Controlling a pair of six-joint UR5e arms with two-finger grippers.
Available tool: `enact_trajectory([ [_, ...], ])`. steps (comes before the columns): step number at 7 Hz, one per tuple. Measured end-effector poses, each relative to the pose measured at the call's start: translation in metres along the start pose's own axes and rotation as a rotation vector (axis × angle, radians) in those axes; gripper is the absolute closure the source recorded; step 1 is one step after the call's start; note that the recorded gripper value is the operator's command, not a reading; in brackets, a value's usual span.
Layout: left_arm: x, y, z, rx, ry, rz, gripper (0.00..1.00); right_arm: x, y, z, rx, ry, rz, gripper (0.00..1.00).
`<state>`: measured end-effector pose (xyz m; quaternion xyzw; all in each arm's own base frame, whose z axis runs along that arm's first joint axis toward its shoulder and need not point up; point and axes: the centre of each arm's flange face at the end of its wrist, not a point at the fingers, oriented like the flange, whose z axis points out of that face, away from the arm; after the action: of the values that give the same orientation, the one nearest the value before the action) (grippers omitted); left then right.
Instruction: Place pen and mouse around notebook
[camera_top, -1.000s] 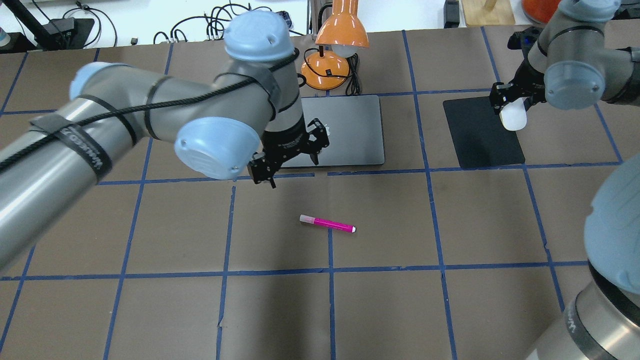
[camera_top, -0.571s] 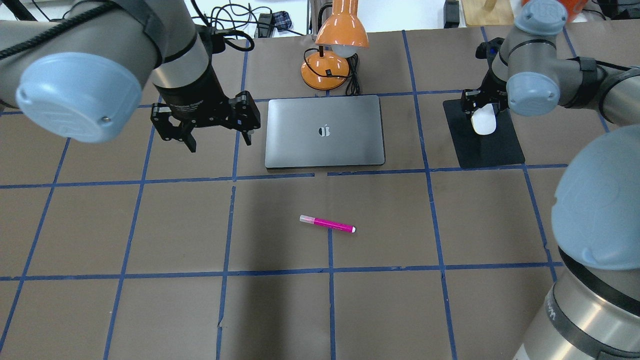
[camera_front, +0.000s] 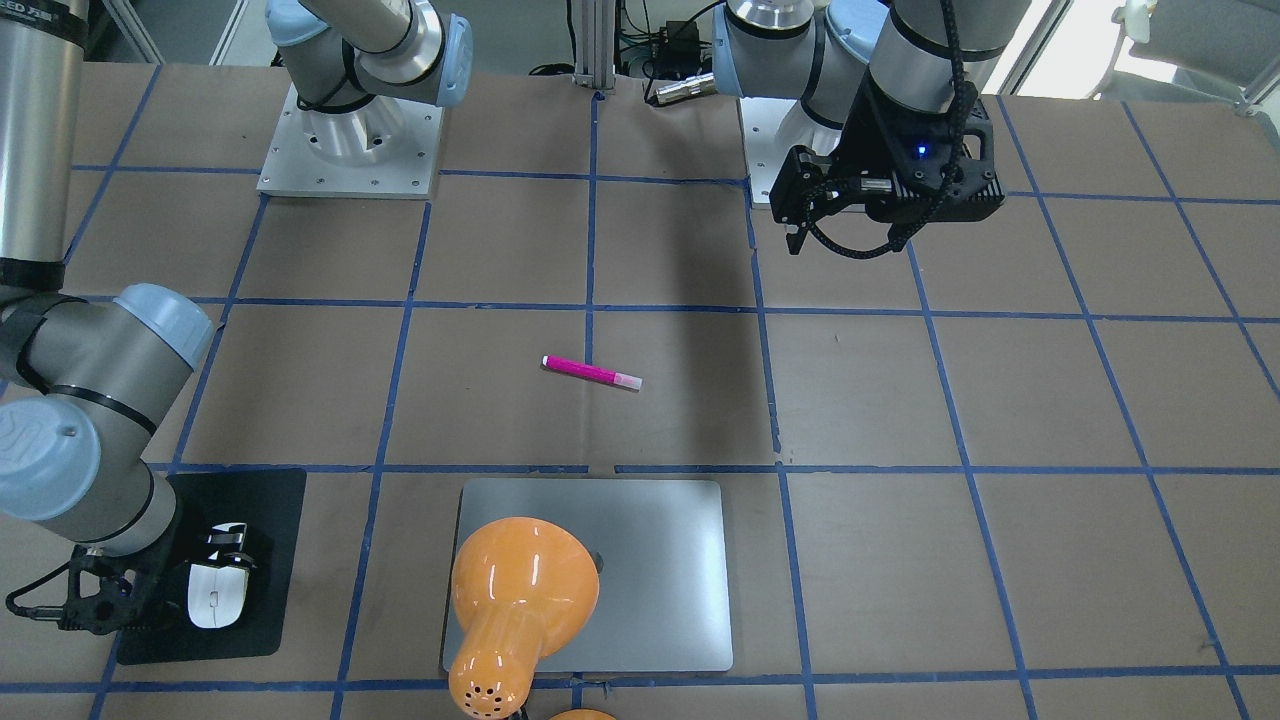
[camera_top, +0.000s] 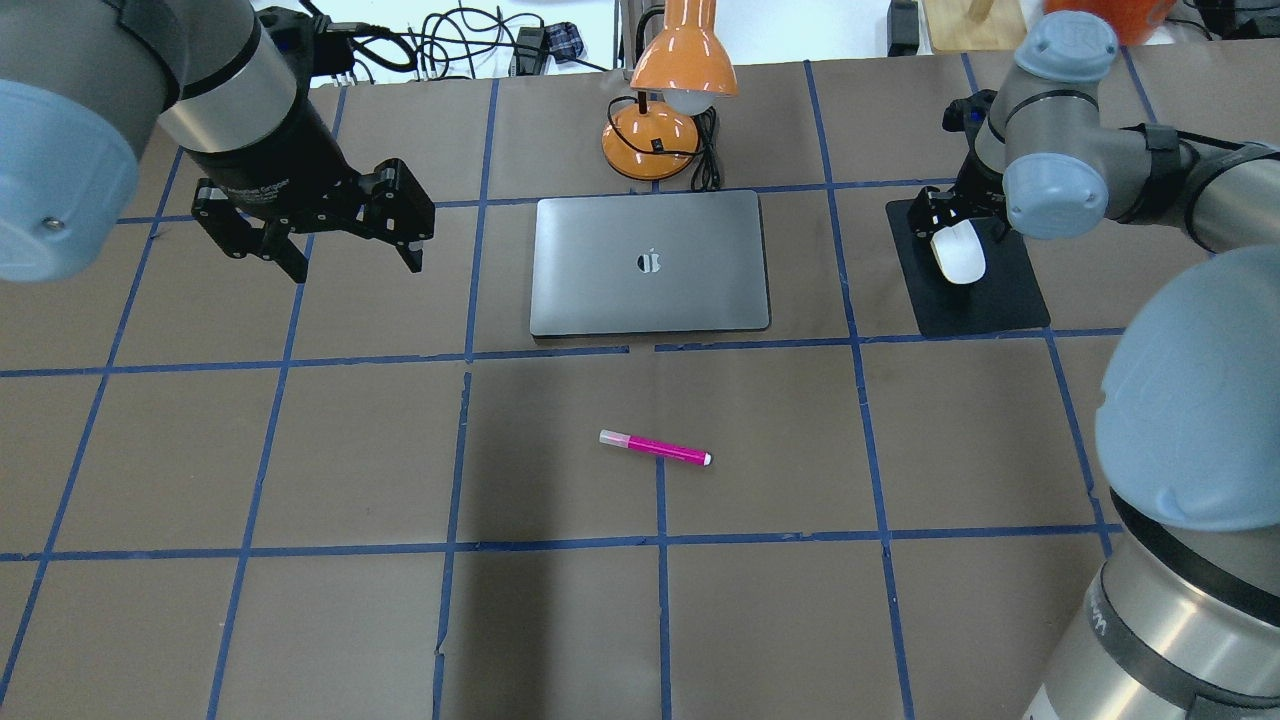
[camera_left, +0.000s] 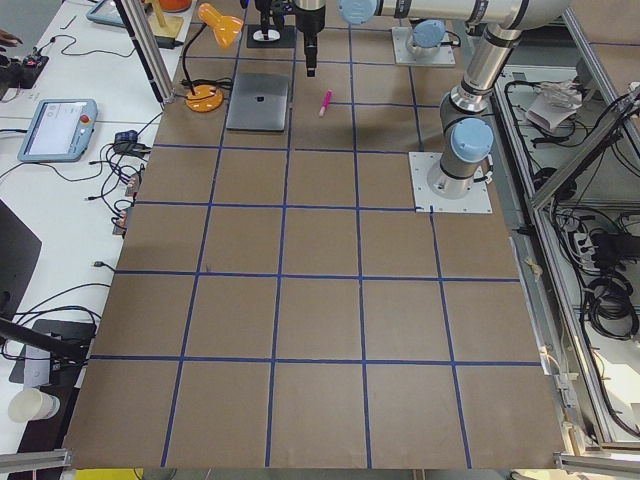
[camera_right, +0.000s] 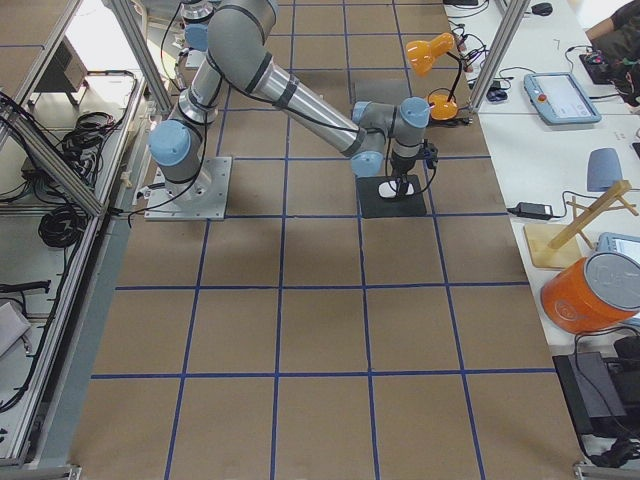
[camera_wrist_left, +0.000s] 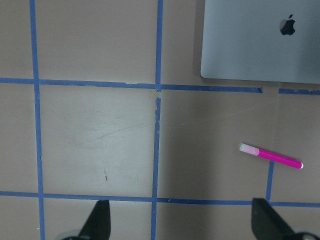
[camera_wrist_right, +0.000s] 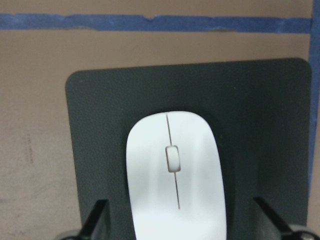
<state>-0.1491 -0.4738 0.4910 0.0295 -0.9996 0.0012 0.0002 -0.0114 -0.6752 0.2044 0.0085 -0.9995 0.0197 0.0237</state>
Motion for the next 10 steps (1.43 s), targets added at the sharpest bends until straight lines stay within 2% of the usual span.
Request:
enact_trajectory([
  [3,-0.001,0.002,-0.001,0.002,0.000,-0.004,0.00,-0.013,0.023,-0.098,0.027,0.006,-0.012,0.00],
  [5,-0.001,0.003,-0.001,0.003,0.001,-0.005,0.00,-0.051,0.050,-0.156,0.030,0.032,-0.060,0.00],
  [6,-0.001,0.003,-0.001,0.003,0.001,-0.006,0.00,-0.061,0.060,-0.167,0.017,0.041,-0.075,0.00],
  [7,-0.001,0.002,-0.002,0.004,0.002,-0.006,0.00,-0.068,0.064,-0.167,0.002,0.029,-0.084,0.00],
  [10,-0.001,0.002,-0.003,0.008,0.004,-0.009,0.00,-0.105,0.076,-0.196,0.029,0.009,-0.084,0.00],
])
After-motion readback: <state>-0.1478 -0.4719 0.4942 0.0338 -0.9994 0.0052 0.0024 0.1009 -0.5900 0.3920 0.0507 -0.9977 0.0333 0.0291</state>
